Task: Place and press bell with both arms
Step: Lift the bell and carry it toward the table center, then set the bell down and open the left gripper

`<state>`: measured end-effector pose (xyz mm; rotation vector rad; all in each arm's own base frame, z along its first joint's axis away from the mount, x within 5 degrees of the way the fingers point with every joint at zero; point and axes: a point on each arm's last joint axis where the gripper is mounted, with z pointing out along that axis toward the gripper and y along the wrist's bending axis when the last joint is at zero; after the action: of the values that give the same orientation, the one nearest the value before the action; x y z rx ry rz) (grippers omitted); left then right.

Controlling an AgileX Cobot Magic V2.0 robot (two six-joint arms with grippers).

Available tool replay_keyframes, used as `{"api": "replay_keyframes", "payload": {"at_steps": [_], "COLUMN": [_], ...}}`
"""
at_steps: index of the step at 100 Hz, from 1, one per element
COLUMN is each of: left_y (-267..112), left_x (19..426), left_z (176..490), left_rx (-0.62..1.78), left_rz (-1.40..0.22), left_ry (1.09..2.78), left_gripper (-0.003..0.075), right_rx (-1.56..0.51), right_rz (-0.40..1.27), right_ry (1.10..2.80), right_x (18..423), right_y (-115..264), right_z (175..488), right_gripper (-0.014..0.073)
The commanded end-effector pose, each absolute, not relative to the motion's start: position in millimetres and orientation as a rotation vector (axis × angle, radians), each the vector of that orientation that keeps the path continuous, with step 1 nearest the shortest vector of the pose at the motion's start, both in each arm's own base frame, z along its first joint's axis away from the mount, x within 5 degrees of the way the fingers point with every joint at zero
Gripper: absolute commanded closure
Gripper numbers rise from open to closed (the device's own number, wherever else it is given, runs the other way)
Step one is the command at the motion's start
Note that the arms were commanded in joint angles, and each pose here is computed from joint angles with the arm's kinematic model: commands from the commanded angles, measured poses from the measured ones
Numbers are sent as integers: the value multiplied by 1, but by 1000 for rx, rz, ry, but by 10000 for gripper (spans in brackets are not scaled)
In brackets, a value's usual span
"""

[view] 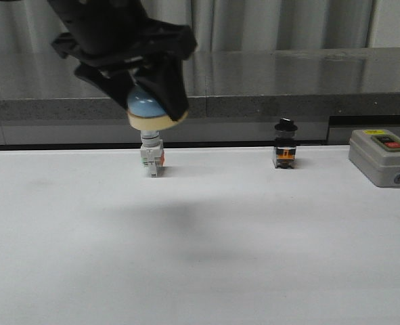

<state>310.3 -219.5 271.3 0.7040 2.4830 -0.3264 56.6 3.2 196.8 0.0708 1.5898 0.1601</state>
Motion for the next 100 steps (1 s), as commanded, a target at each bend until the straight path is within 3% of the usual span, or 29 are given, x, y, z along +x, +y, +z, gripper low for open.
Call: {"api": "replay_keyframes", "payload": {"at_steps": [1,40,69,78,93,100], "left_y": [-240,-287,-290,-290,-290,-290], "left_x": [307,307,308,307,307,306], "left_z": [283,205,186,186,186,185], "left_rx": [724,866,885,888,884,885], "left_rz": [-383,-364,-346,-343,-348,-347], "left_ry": [2373,2466,2507,2514,2521,2526], "left_gripper": [533,533,519,431,125,36], "right_rx": [68,68,68,68,68,68], "right_rz": [158,158,158,158,158,158], "right_ry": [1477,1477,1477,1477,1477,1477], "right_x": [54,54,54,54,54,54], "right_y": [3,3,3,3,3,3], "right_z": [210,210,210,210,210,210], "right_gripper": [655,655,655,655,655,655]}}
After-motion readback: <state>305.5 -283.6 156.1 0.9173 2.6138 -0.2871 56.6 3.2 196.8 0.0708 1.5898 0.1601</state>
